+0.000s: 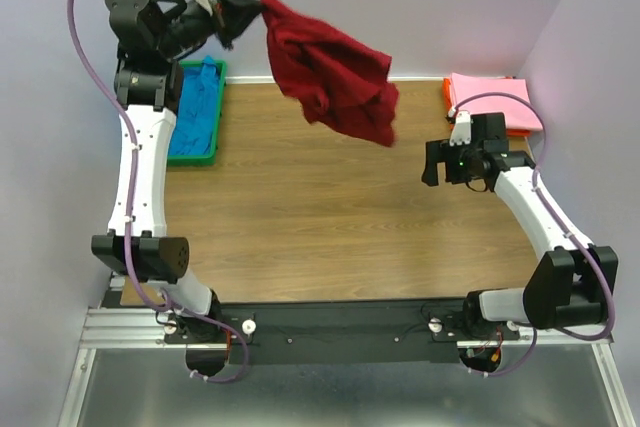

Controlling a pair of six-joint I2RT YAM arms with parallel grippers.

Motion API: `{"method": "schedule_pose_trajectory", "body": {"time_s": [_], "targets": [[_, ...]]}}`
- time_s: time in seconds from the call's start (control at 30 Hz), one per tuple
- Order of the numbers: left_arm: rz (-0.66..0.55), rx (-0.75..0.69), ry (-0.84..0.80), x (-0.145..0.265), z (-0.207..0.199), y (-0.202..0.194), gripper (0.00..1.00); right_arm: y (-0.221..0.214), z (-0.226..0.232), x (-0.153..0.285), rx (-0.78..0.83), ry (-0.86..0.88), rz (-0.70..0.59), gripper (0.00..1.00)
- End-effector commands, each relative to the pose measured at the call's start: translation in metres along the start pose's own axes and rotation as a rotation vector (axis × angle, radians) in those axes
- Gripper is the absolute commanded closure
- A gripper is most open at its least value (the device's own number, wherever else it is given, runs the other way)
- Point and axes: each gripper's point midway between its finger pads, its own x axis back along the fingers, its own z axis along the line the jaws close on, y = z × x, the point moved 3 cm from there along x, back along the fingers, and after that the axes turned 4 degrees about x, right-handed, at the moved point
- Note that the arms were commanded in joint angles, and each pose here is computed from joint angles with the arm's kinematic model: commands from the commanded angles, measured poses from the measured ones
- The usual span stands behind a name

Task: Fold and stack the t-shirts
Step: Move the tshirt to the center of the board, then flatten the tshirt out

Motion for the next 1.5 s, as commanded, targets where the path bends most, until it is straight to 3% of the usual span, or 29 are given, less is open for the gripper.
{"method": "schedule_pose_trajectory", "body": {"time_s": [0.0, 0.03, 0.07, 0.1, 0.13, 0.2, 0.33, 0.57, 0.7, 1.0, 1.47], "targets": [[0.14, 0.097, -0.097, 0.056, -0.004, -0.074, 0.73, 0.012, -0.007, 0.019, 0.036, -0.032, -0.047, 0.0], [0.177, 0.133, -0.038, 0.075, 0.009, -0.099, 0.51, 0.012, -0.006, 0.02, 0.046, -0.026, -0.049, 0.0], [0.214, 0.06, 0.028, 0.102, 0.031, -0.122, 0.17, 0.012, -0.005, 0.023, 0.066, -0.016, -0.054, 0.0], [0.273, 0.043, 0.06, 0.119, 0.041, -0.148, 0.11, 0.011, -0.004, 0.022, 0.08, -0.001, -0.05, 0.0], [0.416, 0.179, 0.144, 0.142, 0.046, -0.197, 0.11, 0.01, -0.002, 0.023, 0.091, 0.013, -0.041, 0.0], [0.551, 0.226, 0.126, 0.179, 0.044, -0.254, 0.11, 0.004, 0.001, 0.019, 0.128, 0.059, -0.008, 0.0], [0.697, 0.228, 0.064, 0.205, 0.018, -0.311, 0.11, -0.016, 0.003, 0.002, 0.151, 0.124, 0.102, 0.0], [0.886, 0.09, -0.05, 0.194, -0.045, -0.361, 0.13, -0.017, 0.009, -0.031, 0.153, 0.192, 0.184, 0.01], [0.973, 0.034, -0.146, 0.187, -0.09, -0.391, 0.2, -0.001, 0.024, -0.053, 0.172, 0.229, 0.199, 0.09], [0.998, -0.057, -0.285, 0.159, -0.148, -0.413, 0.17, 0.009, 0.045, -0.101, 0.128, 0.295, 0.258, 0.2], [0.928, -0.171, -0.411, 0.06, -0.197, -0.423, 0.11, 0.014, 0.065, -0.123, 0.031, 0.433, 0.282, 0.46]]}}
